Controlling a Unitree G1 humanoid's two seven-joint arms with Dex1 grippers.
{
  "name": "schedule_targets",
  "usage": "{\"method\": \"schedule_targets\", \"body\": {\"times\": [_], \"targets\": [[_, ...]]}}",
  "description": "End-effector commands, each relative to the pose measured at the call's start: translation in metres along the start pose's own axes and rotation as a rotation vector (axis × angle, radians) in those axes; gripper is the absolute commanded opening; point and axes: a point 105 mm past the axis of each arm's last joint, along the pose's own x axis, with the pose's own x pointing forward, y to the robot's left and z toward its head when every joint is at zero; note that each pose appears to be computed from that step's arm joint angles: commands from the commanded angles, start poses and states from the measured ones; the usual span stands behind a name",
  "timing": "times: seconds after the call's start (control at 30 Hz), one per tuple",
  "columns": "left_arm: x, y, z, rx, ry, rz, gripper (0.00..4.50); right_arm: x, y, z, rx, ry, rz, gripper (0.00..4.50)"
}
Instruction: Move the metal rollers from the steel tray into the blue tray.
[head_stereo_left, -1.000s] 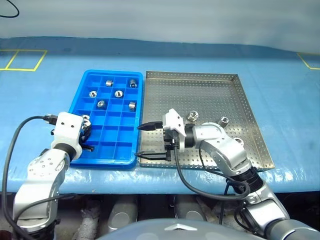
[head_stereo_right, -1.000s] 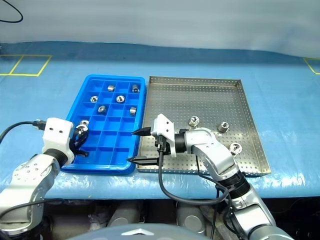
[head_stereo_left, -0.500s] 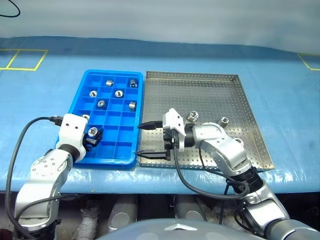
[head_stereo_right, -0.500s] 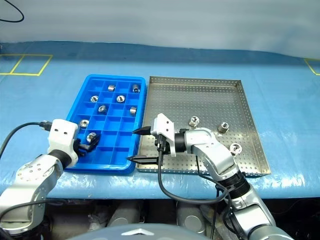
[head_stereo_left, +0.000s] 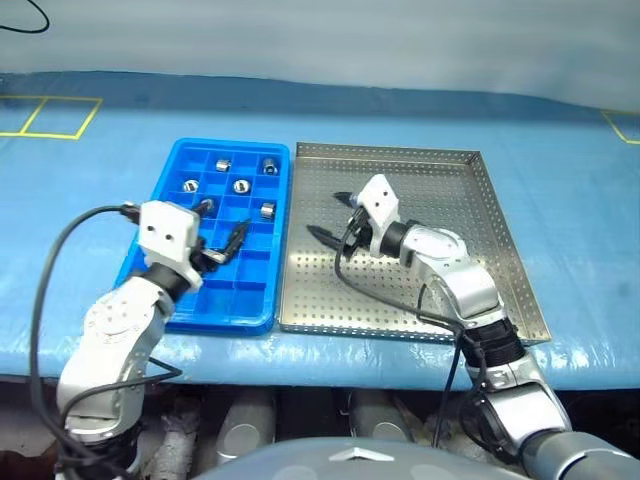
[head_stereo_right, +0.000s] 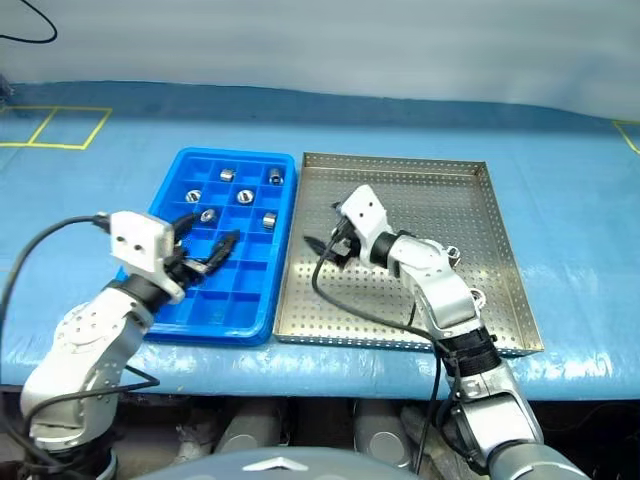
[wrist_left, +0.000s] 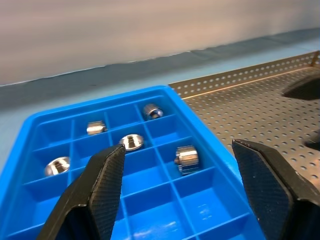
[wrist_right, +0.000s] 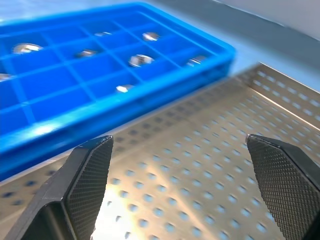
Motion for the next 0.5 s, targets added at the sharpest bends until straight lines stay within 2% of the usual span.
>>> {"method": "schedule_targets", "body": {"times": [0.03, 0.27, 0.5], "targets": [[0.014, -0.019, 0.010, 0.045, -0.048, -0.124, 3.71, -0.008, -0.017, 0.007, 0.000, -0.007, -0.092, 4.50], [0.032, -0.047, 0.018, 0.067, -0.090, -0.327, 3.71, -0.023, -0.031, -0.013, 0.046, 0.064, -0.171, 4.50], [0.032, -0.057, 0.013, 0.116, -0.063, -0.420, 3.71, -0.025, -0.037, -0.032, 0.120, 0.107, -0.215, 4.50]]}}
